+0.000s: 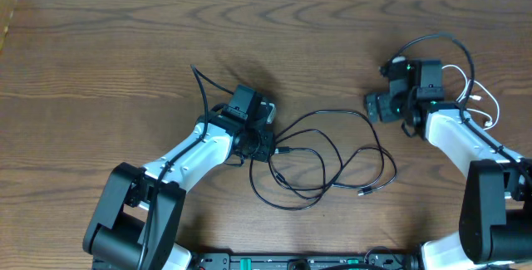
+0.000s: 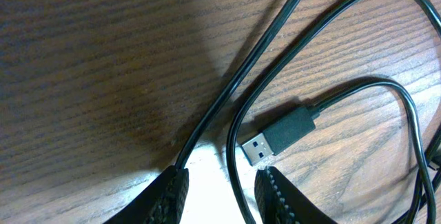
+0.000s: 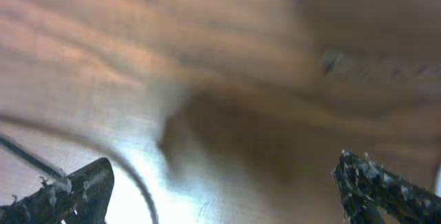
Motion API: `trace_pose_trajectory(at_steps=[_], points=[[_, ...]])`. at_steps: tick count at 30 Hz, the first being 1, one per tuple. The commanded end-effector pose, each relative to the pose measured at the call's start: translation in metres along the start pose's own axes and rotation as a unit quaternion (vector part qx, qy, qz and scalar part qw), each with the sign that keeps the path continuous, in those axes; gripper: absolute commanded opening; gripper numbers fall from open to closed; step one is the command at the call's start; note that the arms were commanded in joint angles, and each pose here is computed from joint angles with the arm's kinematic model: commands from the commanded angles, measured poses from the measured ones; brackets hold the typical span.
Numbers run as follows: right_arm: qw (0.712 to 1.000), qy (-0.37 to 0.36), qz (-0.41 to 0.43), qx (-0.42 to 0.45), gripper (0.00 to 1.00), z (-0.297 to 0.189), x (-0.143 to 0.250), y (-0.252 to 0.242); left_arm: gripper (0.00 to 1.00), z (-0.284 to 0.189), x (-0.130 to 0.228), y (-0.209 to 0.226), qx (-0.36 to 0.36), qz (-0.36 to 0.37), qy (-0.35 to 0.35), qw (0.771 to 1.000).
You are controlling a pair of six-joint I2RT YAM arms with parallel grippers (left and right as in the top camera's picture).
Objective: Untangle cables
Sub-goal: 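Move the open right gripper back toward the black cable at center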
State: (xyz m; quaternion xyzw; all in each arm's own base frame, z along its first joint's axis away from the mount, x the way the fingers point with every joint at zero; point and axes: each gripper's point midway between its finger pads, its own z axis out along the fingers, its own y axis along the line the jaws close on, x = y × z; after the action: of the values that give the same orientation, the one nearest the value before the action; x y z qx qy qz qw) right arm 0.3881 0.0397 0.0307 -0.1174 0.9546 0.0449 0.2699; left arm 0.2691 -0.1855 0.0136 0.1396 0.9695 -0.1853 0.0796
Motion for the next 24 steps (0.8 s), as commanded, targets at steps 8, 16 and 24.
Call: trace_pose_trajectory(at_steps=[8, 16, 24], points=[[1.0, 0.022, -0.004, -0.014, 0.99, -0.0023, 0.0091, 0.0081, 0.4, -0.002, -0.0023, 0.002, -0.004, -0.004, 0.0, 1.0], [1.0, 0.022, -0.004, -0.014, 0.99, -0.0023, 0.0091, 0.0081, 0.4, -0.002, -0.0033, 0.0018, -0.004, -0.003, -0.002, 1.0], [1.0, 0.022, -0.004, -0.014, 0.99, -0.0022, 0.0092, 0.0081, 0.4, -0.002, -0.0032, 0.0018, -0.004, -0.003, -0.002, 1.0]])
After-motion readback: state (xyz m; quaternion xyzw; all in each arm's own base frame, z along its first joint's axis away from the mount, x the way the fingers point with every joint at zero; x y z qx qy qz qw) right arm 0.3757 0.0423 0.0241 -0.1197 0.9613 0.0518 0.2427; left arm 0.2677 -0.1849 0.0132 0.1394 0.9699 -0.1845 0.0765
